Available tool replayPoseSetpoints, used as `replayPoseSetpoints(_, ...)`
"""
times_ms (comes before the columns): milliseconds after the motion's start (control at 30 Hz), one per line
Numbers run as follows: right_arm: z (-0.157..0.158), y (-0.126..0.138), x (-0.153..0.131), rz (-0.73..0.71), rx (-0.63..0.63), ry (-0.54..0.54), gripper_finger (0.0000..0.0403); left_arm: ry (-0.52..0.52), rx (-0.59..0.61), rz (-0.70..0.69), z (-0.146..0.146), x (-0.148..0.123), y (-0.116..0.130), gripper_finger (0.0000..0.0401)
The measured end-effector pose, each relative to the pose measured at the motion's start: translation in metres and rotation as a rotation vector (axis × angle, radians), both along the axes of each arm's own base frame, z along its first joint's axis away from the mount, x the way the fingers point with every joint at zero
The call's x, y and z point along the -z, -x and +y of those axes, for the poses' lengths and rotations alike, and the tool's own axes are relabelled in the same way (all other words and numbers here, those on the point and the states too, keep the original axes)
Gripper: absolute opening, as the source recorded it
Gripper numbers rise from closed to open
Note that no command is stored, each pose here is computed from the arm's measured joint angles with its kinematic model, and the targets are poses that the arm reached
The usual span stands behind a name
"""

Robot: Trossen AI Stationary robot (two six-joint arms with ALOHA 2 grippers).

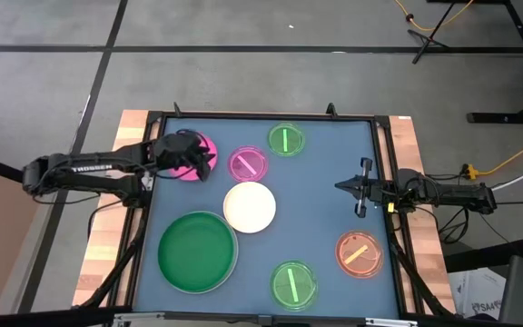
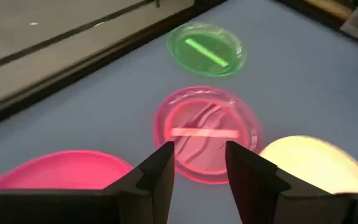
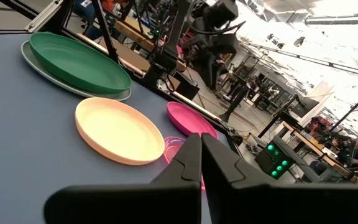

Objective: Stack plastic plates
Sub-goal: Stack the dark pink plate on top of the dark green plate

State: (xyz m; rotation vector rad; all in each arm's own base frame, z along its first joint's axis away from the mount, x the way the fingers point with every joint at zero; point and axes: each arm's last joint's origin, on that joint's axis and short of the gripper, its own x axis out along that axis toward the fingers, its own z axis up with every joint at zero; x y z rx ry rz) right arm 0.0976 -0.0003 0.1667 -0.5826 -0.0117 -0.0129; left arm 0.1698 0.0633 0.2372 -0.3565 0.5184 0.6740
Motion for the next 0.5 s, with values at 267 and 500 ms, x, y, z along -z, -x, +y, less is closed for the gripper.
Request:
replayPoseSetpoints(267, 0.0, 0.0, 0.0, 0.0, 0.002, 0.001, 0.0001, 0.066, 0.034, 0.221, 0.02, -0.016, -0.017, 0.0135)
replayPoseSetpoints(500, 0.0, 0.0, 0.0, 0.0, 0.001, 0.001, 0.0001, 0.203, 0.073, 0.41, 0.027, 0.003, -0.034, 0.0135)
